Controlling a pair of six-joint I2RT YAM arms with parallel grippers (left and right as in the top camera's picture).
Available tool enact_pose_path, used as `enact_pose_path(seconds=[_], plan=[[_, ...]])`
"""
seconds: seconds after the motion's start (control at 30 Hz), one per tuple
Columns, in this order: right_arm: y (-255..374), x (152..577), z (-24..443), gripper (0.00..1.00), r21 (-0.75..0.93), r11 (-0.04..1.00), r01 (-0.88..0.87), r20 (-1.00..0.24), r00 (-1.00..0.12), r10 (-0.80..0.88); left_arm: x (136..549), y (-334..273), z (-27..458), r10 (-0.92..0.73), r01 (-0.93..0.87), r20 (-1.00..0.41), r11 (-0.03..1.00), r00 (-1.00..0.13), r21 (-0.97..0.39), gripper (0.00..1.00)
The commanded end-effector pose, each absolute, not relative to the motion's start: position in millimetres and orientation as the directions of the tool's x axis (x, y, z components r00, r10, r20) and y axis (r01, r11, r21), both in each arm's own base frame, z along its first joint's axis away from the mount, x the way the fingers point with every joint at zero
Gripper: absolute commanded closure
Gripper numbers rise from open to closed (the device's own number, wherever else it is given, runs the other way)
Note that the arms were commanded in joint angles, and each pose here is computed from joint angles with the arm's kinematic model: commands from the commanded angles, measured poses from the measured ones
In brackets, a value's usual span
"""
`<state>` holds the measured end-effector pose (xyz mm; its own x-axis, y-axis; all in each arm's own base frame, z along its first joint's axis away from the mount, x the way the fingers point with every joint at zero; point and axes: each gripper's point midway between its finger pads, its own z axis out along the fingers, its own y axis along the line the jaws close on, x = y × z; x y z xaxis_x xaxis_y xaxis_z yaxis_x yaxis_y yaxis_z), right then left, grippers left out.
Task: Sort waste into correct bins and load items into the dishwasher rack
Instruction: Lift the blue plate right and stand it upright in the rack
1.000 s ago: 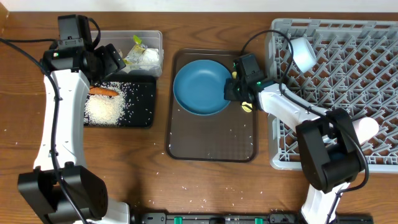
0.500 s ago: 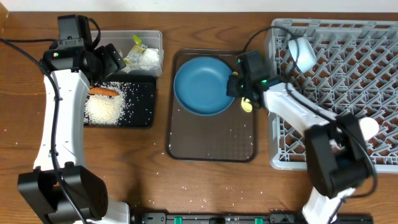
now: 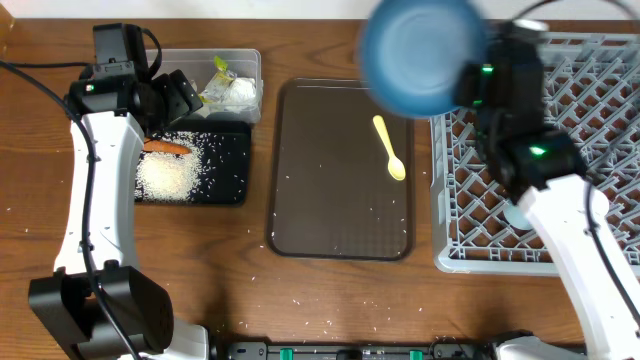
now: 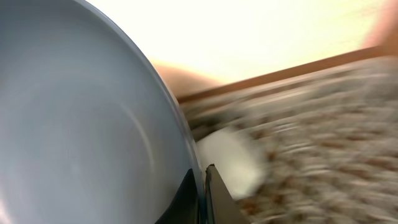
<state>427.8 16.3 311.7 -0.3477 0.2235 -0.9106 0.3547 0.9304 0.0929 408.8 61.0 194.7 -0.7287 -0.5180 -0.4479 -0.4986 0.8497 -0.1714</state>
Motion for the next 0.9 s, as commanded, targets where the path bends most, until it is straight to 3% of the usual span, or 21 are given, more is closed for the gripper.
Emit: enact_pose_path(seconds=[0.0,0.13,0.27,0.43,0.57,0.87], plan=[[-59,402,342,0.99,-0.013,0.741,0.671,-0.962,-0.212,0.175,409,62,194,-0.517,-0.500,-0.448,0.850,-0.730,-0.166,0.05],[-106,385,353,0.99,-0.069,0.571,0.818,-0.978,-0.168,0.122,409,62,194,-0.517,-0.501,-0.448,0.850,-0.729,-0.166,0.02],[-133,396,360,0.99,-0.156,0.522,0.839,-0.978,-0.206,0.040,409,62,194,-0.517,-0.500,-0.448,0.850,-0.730,-0.166,0.02],[-160,420,362,0.99,-0.365,0.475,0.801,-0.928,-0.354,-0.117,409,62,194,-0.517,-0.501,-0.448,0.850,-0.729,-0.166,0.02],[-183,442,342,0.99,-0.602,0.395,0.694,-0.797,-0.555,-0.241,409,62,194,-0.517,-0.500,-0.448,0.850,-0.730,-0.166,0.02],[-232,445,292,0.99,-0.724,0.297,0.623,-0.684,-0.705,-0.187,409,62,194,-0.517,-0.501,-0.448,0.850,-0.729,-0.166,0.02]])
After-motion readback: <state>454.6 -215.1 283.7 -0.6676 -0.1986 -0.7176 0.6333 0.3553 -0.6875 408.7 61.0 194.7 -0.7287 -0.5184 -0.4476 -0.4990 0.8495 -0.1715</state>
